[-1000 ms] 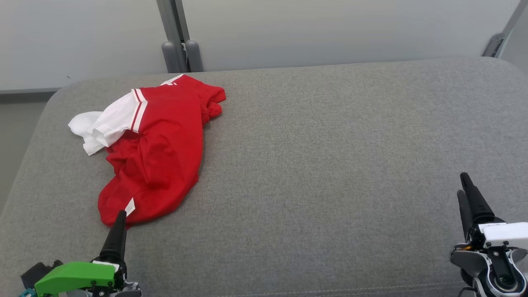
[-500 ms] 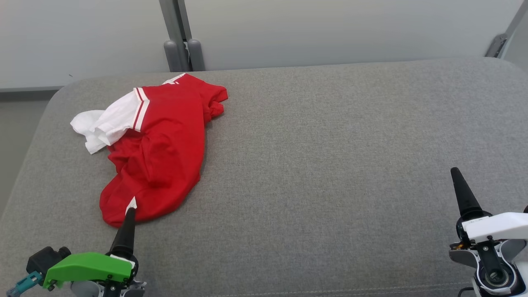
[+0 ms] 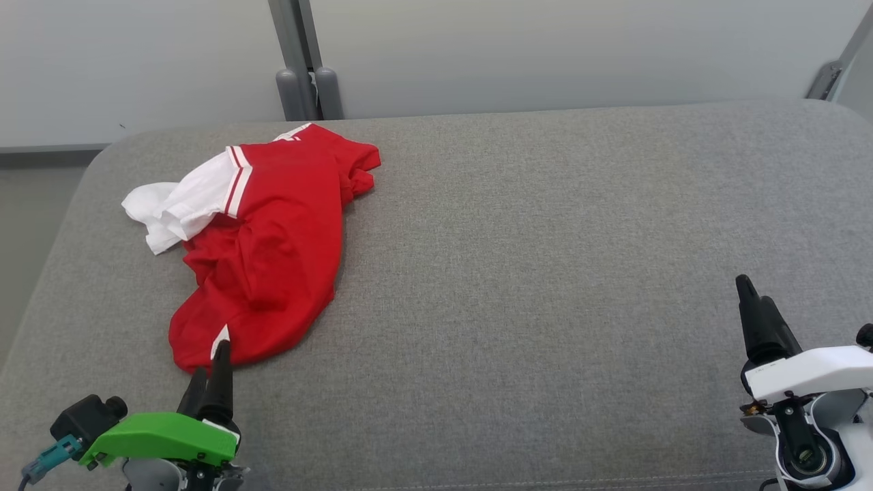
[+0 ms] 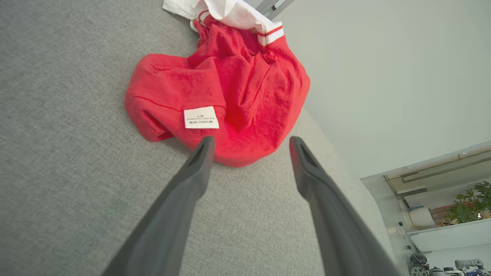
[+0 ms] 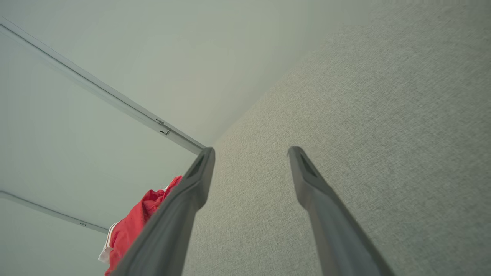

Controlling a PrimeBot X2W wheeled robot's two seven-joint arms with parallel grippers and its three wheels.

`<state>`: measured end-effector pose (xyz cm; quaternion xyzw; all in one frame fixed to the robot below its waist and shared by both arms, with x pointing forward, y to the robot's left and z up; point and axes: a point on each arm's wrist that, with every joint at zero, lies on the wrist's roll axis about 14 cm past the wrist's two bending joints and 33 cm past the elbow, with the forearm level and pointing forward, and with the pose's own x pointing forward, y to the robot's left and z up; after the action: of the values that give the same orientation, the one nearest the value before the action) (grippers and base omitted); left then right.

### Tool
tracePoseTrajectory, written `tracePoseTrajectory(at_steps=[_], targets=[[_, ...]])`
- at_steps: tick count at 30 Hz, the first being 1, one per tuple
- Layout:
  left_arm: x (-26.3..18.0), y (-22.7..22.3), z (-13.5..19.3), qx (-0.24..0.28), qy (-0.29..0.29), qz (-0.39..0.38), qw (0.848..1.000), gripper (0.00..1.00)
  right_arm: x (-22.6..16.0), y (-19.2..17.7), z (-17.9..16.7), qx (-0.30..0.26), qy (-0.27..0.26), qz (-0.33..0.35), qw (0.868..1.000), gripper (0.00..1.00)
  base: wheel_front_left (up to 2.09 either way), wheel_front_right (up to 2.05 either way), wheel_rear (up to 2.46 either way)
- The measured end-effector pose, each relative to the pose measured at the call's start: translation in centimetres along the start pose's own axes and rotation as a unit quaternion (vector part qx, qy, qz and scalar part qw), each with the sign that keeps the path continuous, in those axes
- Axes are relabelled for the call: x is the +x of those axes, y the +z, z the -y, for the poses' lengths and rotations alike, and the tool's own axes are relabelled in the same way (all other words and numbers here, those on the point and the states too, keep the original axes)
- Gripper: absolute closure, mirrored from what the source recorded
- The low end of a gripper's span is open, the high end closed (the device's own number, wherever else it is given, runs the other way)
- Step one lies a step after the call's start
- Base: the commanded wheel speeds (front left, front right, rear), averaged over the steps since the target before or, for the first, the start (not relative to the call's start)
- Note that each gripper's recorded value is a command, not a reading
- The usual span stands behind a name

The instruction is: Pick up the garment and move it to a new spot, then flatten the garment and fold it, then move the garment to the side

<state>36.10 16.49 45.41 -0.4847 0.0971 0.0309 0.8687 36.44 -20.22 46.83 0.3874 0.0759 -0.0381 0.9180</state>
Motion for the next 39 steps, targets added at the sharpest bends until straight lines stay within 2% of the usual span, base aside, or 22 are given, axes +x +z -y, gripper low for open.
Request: tracePoseTrajectory(at_steps=[15,26,39], targets=[[0.0,0.1,0.8,0.103,-0.009,0.014,0.995,0.0,-0.4,0.6,0.1,-0.118,0.0,0.017,0.993,0.0,0.0,0.0,0.0],[0.2,0.5,1.6,0.197,-0.025,0.028,0.98,0.0,-0.5,1.6,0.0,-0.216,0.014,0.031,0.976,0.0,0.0,0.0,0.0],[0.1,0.8,2.4,0.299,-0.043,0.045,0.952,0.0,-0.6,2.6,-0.8,-0.307,0.032,0.057,0.949,0.0,0.0,0.0,0.0]])
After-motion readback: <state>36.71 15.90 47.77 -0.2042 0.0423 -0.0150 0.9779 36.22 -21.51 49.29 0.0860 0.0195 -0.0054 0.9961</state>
